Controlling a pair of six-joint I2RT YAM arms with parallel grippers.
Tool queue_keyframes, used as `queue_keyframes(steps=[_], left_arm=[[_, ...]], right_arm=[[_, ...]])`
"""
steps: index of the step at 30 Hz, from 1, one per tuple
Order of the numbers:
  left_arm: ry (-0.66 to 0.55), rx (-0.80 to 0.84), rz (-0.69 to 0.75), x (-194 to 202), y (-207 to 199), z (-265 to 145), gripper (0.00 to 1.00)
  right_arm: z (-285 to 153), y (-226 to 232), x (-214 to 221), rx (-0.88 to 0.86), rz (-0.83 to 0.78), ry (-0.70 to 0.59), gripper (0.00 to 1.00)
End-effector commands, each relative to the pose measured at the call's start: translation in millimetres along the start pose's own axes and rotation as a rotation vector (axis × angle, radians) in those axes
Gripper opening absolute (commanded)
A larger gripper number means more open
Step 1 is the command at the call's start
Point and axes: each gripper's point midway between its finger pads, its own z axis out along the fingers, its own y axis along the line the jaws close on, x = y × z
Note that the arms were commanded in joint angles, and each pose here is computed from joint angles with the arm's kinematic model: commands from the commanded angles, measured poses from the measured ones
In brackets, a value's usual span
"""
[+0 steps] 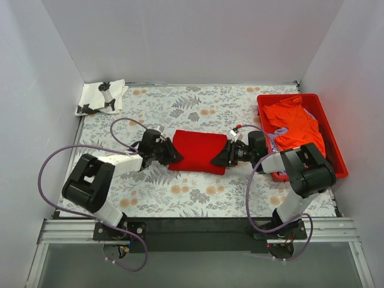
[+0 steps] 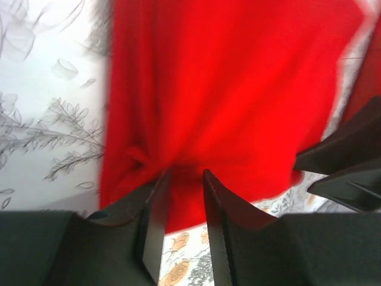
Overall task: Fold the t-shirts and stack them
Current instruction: Fold the tshirt
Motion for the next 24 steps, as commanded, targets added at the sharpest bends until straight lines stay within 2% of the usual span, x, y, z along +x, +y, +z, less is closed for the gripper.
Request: queue_keyframes(steps=[1, 5, 8, 13, 18, 21, 24], left_arm=[[0.016, -0.116, -0.115, 21.8, 40.7, 6.9, 0.28], [0.034, -0.200, -0.193, 47.8, 69.9, -4.9, 0.28], [0.002, -0.157, -0.175, 42.6, 56.9, -20.3, 0.30], [-0.074, -0.048, -0.107, 23.1, 17.2, -54.3, 0.39], [-0.145, -0.029, -0.094, 10.8, 3.3, -78.3, 0.41], [-0.195, -0.058, -0.091, 6.1, 6.9, -91.7, 0.43], [-0.212, -0.093, -0.083, 7.3, 14.5, -99.4, 0.45]], right_arm=[[0.9, -32.7, 15.5, 0.020, 0.039, 0.007, 0.45], [-11.1, -55.1, 28.2, 0.068, 0.083, -0.002, 0.43], [-17.3, -38.2, 18.3, 0.040, 0.058, -0.031, 0.43], [-17.3, 16.4, -3.0, -0.062, -0.010, -0.058, 0.43], [15.2, 88.0, -8.6, -0.177, -0.085, -0.022, 0.45], [39.6, 114.8, -6.1, -0.210, -0.112, -0.011, 0.47], [66.2, 116.7, 4.0, -0.222, -0.089, 0.020, 0.47]])
